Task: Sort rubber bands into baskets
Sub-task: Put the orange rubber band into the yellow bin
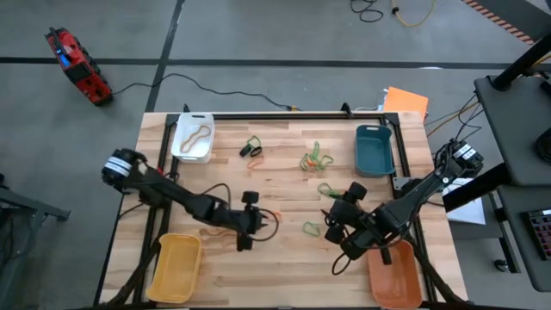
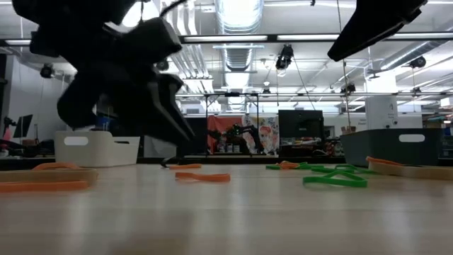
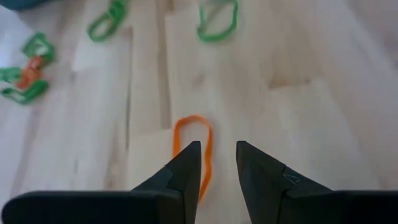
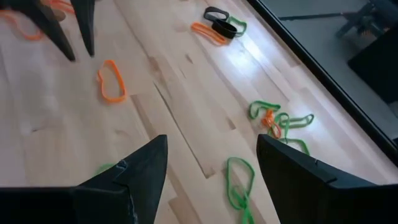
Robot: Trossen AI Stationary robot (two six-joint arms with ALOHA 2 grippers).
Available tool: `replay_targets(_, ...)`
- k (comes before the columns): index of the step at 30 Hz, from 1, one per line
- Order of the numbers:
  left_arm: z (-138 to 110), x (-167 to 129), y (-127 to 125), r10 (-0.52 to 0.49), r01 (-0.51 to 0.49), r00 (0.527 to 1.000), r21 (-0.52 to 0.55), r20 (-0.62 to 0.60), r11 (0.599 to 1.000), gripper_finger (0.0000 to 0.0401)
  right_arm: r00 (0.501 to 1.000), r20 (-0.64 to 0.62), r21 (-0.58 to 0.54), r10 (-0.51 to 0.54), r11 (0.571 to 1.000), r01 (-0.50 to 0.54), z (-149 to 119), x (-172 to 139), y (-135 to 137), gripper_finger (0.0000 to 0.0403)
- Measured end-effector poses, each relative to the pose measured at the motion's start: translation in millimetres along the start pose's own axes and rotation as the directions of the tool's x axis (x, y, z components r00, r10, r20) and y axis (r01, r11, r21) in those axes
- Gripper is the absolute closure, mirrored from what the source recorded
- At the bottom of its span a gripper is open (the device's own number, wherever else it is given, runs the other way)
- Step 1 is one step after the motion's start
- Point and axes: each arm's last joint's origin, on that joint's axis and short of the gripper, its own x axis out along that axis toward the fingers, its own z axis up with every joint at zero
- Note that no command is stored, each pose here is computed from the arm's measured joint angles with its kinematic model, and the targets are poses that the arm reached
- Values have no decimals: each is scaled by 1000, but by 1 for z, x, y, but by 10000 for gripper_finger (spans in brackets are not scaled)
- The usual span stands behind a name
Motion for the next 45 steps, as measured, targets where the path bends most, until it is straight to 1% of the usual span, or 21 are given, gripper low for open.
replay_targets(4, 0, 14, -4, 0, 1, 998, 22, -60, 1000, 285, 1000, 1, 2, 1, 1000, -1, 0, 0, 0, 165)
replay_targets(7, 4, 18, -5, 4, -2, 998, 36, -63, 999, 262, 1000, 2, 2, 2, 1000, -2, 0, 0, 0, 165)
replay_targets(10, 2, 21, 0, 17, -13, 996, 47, -83, 999, 246, 1000, 2, -4, 2, 1000, -2, 0, 0, 0, 165)
replay_targets(13, -5, 24, 9, 29, -25, 994, 33, -109, 999, 242, 1000, 2, -5, 2, 1000, -2, 0, 0, 0, 165)
replay_targets(16, -15, 27, 17, 26, -25, 990, 4, -140, 1000, 243, 1000, 2, -5, 2, 1000, -2, 0, 0, 0, 165)
replay_targets(18, -18, 28, 20, 15, -17, 990, -13, -140, 1000, 246, 1000, 2, -5, 2, 1000, -2, 0, 0, 0, 165)
replay_targets(22, -20, 28, 21, 0, -1, 990, -6, -143, 1000, 260, 1000, 2, -7, 1, 1000, -1, 0, 0, 0, 165)
replay_targets(25, -20, 28, 21, -15, 16, 989, 4, -144, 1000, 283, 1000, 6, -9, -3, 1000, 3, 0, 0, 0, 165)
replay_targets(28, -21, 28, 20, -26, 27, 989, 5, -147, 1000, 320, 1000, 8, -10, -4, 1000, 4, 0, 0, 0, 165)
replay_targets(32, -21, 28, 20, -62, 63, 987, 0, -149, 998, 383, 1000, 8, -10, -4, 1000, 4, 0, 0, 0, 165)
replay_targets(33, -21, 28, 20, -65, 65, 987, -2, -150, 998, 392, 1000, 8, -10, -4, 1000, 4, 0, 0, 0, 165)
replay_targets(41, -21, 28, 20, -65, 64, 988, -12, -143, 998, 400, 1000, 8, -10, -4, 1000, 4, 0, 0, 0, 165)
replay_targets(45, -19, 22, 17, -69, 69, 988, -3, -137, 998, 401, 1000, 8, -10, -4, 1000, 4, 0, 0, 0, 165)
